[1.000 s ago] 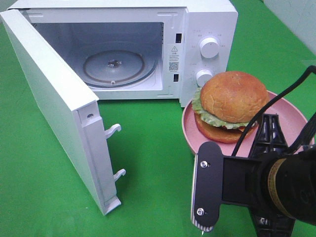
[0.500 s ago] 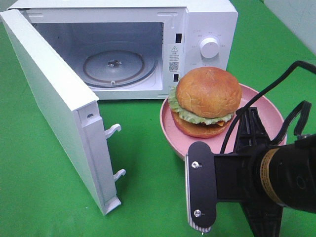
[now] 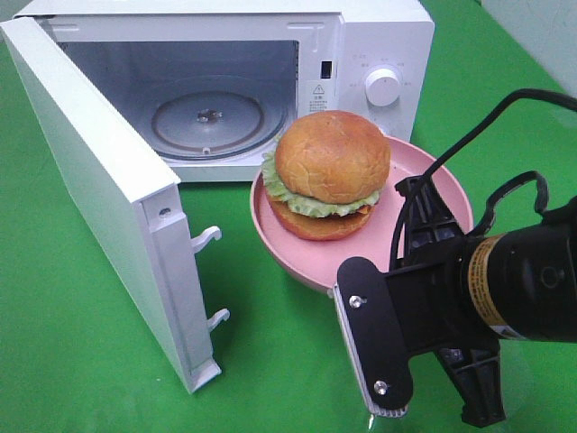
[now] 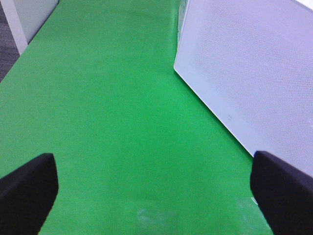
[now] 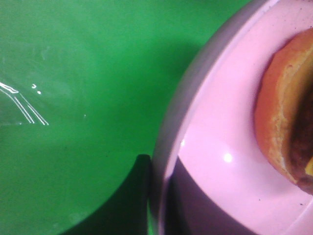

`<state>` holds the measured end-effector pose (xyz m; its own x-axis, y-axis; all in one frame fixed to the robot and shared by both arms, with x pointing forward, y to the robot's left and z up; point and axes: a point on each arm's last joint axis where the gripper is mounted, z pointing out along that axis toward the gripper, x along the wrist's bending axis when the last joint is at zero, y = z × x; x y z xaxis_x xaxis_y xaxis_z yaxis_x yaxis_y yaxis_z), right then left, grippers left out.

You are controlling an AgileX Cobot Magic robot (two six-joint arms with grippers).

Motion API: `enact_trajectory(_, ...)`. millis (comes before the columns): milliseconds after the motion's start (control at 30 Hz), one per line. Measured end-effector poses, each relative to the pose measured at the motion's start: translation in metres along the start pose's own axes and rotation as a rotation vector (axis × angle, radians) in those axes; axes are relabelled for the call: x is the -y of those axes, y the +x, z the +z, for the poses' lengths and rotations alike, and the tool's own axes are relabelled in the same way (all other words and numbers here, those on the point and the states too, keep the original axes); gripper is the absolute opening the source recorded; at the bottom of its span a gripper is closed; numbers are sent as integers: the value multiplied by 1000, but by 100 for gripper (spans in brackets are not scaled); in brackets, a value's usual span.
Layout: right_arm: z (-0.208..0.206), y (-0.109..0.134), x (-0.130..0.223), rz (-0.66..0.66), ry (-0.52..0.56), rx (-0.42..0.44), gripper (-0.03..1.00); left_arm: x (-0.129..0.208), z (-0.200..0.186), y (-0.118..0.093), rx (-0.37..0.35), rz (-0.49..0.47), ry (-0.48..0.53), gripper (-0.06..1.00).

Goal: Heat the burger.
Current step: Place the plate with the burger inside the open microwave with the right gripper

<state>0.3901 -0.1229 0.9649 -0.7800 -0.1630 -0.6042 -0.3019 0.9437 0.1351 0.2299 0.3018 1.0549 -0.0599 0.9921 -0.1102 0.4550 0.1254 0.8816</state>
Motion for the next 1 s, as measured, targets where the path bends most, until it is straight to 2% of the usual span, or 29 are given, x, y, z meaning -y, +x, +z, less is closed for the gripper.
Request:
enact_trajectory(533, 7, -11, 21, -82, -1, -24, 5, 0, 0, 0, 0, 0, 0, 99)
enact_trajectory(733, 9, -16, 28, -185, -28, -19, 5, 0, 0, 0, 0, 0, 0, 99)
enact_trajectory(1000, 10, -20, 35, -249, -48, -23, 5, 0, 0, 0, 4, -2, 1, 99)
